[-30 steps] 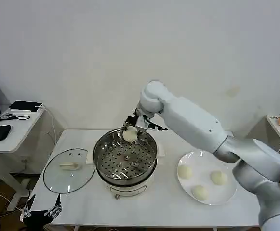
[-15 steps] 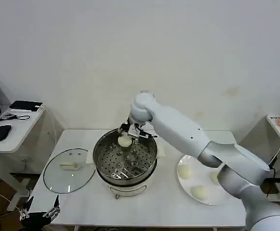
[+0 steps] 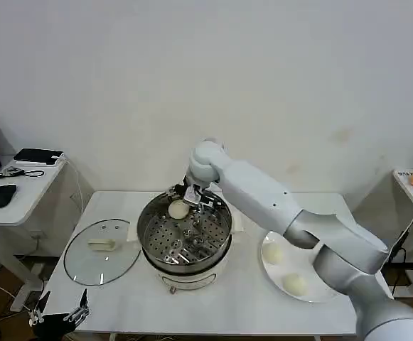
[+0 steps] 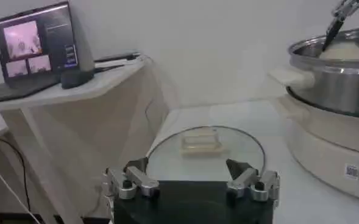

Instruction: Take steamed baozi put them in steamer then cover it.

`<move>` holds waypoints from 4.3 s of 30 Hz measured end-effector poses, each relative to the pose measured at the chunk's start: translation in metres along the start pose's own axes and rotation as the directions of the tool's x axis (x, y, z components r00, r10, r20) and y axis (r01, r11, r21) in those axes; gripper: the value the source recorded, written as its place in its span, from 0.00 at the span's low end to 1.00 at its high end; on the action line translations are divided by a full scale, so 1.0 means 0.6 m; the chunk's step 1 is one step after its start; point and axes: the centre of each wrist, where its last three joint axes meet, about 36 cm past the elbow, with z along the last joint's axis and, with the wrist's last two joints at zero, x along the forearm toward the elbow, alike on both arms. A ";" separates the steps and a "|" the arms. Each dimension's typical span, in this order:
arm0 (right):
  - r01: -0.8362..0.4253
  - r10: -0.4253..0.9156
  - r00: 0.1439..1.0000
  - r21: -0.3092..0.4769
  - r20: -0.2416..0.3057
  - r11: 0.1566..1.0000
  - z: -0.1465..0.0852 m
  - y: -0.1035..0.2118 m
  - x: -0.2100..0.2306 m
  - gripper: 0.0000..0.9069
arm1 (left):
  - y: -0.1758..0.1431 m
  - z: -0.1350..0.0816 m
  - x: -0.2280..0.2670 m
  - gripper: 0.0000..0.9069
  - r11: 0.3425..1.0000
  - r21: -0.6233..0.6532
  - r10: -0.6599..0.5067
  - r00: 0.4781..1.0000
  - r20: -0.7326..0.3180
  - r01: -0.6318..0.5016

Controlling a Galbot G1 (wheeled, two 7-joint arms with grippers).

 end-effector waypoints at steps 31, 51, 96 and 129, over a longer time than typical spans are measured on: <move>-0.294 0.304 0.948 -0.609 -0.090 0.737 0.088 0.257 0.259 1.00 | 0.008 -0.027 -0.035 1.00 0.999 -0.007 0.050 0.996 0.067 -0.050; -0.126 0.036 0.992 -0.930 -0.121 0.346 0.060 0.513 0.205 1.00 | 0.011 -0.038 -0.054 1.00 0.997 -0.014 0.077 0.993 0.094 -0.076; 0.141 -0.111 0.987 -0.965 0.119 0.219 -0.020 0.580 0.047 1.00 | 0.015 -0.021 -0.058 1.00 0.997 -0.013 0.082 0.993 0.080 -0.081; 0.155 -0.125 0.984 -0.963 0.129 0.221 -0.022 0.580 0.005 0.70 | 0.021 -0.012 -0.066 1.00 0.997 -0.017 0.075 0.995 0.067 -0.074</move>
